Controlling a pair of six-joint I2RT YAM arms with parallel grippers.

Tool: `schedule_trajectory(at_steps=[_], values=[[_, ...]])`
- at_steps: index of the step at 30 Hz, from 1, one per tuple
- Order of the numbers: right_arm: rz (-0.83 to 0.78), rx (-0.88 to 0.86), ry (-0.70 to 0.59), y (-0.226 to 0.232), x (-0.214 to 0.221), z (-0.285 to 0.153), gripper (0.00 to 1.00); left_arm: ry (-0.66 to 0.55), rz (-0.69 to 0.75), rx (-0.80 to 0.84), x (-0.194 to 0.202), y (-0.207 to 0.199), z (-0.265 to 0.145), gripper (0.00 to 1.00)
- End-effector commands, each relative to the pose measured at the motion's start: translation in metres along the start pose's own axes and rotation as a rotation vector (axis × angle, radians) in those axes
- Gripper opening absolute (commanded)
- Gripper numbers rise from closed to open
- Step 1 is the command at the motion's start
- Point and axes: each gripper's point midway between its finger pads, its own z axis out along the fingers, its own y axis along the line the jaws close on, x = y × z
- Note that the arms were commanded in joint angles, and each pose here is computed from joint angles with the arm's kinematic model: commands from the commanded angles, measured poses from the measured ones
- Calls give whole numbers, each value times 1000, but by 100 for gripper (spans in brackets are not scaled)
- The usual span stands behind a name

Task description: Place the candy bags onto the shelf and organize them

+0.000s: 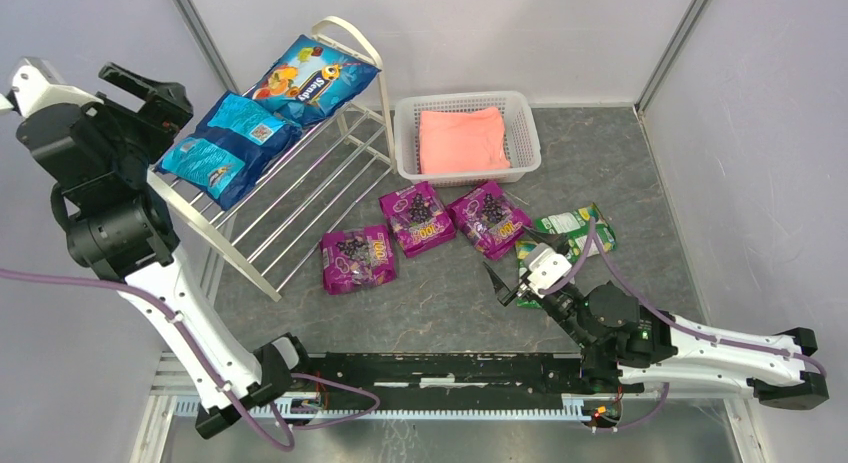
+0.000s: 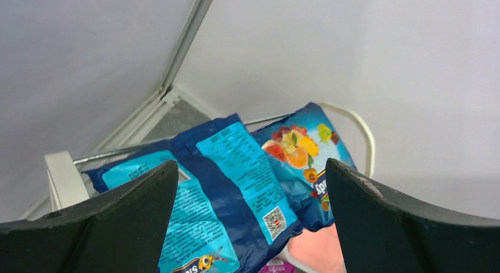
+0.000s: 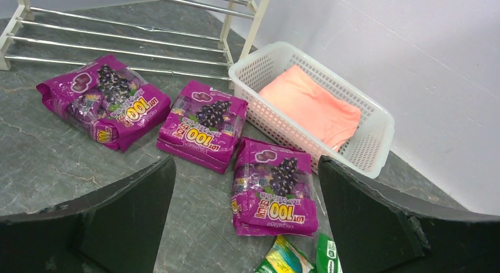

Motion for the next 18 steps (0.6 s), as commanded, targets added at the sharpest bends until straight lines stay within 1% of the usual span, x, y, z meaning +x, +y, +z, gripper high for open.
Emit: schedule_trajectory(at_steps=[1,4,7,10,13,16,18], values=[[18,20,-29,-4,-10,2,98,-86,63,88,-25,-22,-10,100],[15,21,-25,-3,-9,4,98,-66,64,180,-21,-38,-10,100],[12,18,-19,1,-9,7,98,20,46,398,-1,-71,-7,100],[10,15,-6,5,-8,12,98,172,55,617,37,-110,-6,100],[9,15,14,11,-6,18,98,263,122,721,69,-140,-12,100],[9,11,36,21,0,27,98,342,164,845,100,-170,-32,100],[18,10,57,28,5,33,98,424,171,951,127,-188,-51,100]])
